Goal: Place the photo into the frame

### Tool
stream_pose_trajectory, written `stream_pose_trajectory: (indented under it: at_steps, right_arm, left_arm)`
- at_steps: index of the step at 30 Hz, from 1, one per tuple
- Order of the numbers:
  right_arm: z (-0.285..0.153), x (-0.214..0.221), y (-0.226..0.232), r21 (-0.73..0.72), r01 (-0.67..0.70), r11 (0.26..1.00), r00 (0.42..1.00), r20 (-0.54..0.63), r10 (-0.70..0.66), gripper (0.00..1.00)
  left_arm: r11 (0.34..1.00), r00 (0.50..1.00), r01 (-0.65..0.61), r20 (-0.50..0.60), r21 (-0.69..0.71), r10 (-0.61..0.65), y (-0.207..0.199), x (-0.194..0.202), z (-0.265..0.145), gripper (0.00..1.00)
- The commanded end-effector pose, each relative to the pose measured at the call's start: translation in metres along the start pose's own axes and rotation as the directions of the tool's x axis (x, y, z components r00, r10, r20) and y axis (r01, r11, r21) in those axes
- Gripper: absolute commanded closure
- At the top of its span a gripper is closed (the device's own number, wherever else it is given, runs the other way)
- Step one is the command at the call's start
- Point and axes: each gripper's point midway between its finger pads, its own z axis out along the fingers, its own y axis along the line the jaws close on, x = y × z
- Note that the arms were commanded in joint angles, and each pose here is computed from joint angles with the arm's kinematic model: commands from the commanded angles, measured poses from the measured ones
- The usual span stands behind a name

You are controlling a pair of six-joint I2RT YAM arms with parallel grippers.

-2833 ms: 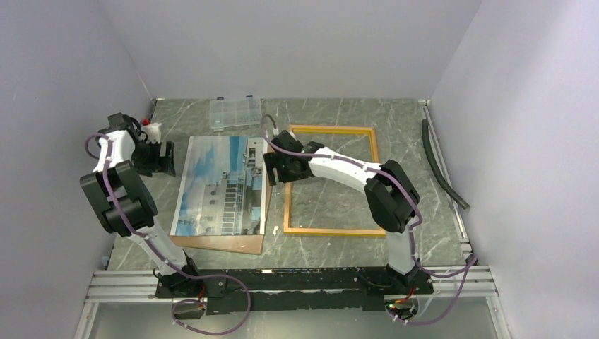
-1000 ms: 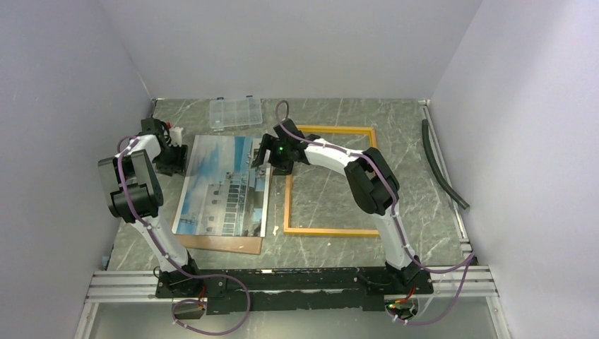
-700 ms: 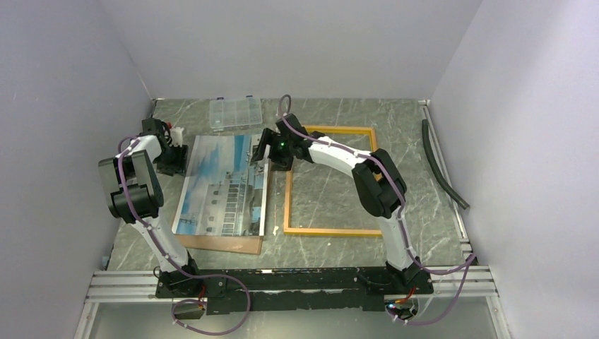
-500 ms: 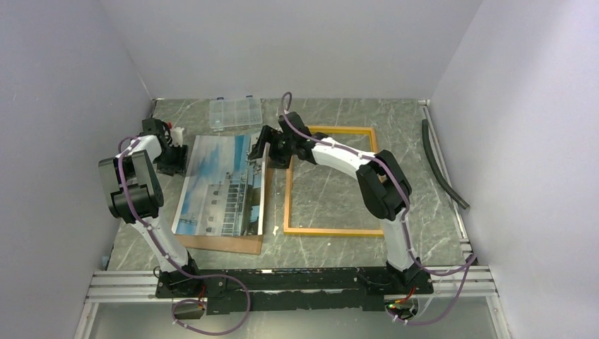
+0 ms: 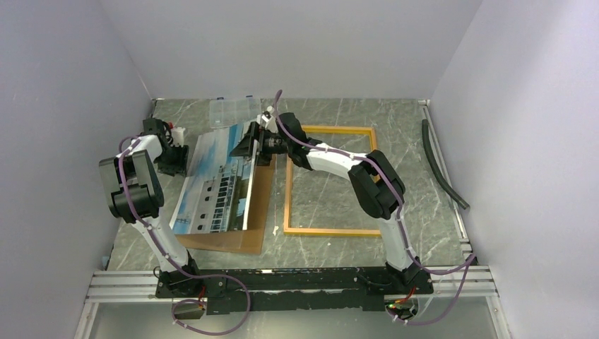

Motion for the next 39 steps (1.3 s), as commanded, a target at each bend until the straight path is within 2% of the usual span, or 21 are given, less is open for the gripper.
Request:
stream_pose_trajectory:
  at_steps: [1,3,8,11,17,19,22,24,29,32,39]
  right_arm:
    - [-0.009,-0.010,0.039,-0.107,0.066,0.992,0.998,0.030,-0.063,0.15]
    - [-0.012,-0.010,0.038,-0.108,0.047,0.993,0.998,0.036,-0.043,0.18]
    - [-0.018,-0.013,0.025,-0.113,-0.025,0.993,0.998,0.060,0.031,0.36]
    - [-0.019,-0.013,0.021,-0.107,-0.041,0.993,0.997,0.060,0.048,0.42]
    - [-0.022,-0.009,0.017,-0.107,-0.058,0.993,0.996,0.060,0.064,0.50]
    - [-0.023,-0.009,0.014,-0.103,-0.063,0.993,0.995,0.064,0.070,0.56]
    - [-0.023,-0.008,0.006,-0.095,-0.089,0.992,0.994,0.057,0.095,0.75]
    - [-0.027,-0.011,0.004,-0.083,-0.095,0.992,0.993,0.063,0.100,0.82]
    - [-0.048,-0.026,0.011,-0.054,-0.052,0.997,0.993,0.101,0.058,0.89]
    - [-0.063,-0.037,0.015,-0.008,-0.016,1.000,0.992,0.121,0.017,0.99]
    - [-0.108,-0.057,0.030,0.073,0.037,0.997,0.987,0.155,-0.048,1.00]
  left_arm:
    - [0.993,0.990,0.007,-0.137,0.117,0.009,-0.031,0.034,-0.001,0.48]
    - [0.996,0.992,0.006,-0.124,0.094,0.006,-0.023,0.027,-0.007,0.48]
    - [1.000,0.996,0.013,-0.088,-0.006,-0.013,0.016,0.013,-0.019,0.45]
    - [0.999,0.996,0.020,-0.082,-0.038,-0.023,0.033,0.012,-0.020,0.45]
    - [0.999,0.991,0.026,-0.133,0.022,-0.023,0.021,0.034,-0.004,0.45]
    - [0.999,0.989,0.023,-0.145,0.038,-0.017,0.015,0.039,0.001,0.45]
    - [0.998,0.988,0.026,-0.152,0.058,-0.017,0.009,0.045,0.005,0.46]
    - [0.997,0.988,0.023,-0.154,0.067,-0.012,0.005,0.047,0.007,0.46]
    - [0.997,0.988,0.013,-0.155,0.078,-0.001,0.001,0.046,0.006,0.46]
    - [0.997,0.988,0.005,-0.152,0.080,0.007,-0.001,0.044,0.005,0.47]
    - [0.996,0.989,-0.012,-0.147,0.089,0.025,-0.009,0.041,0.004,0.47]
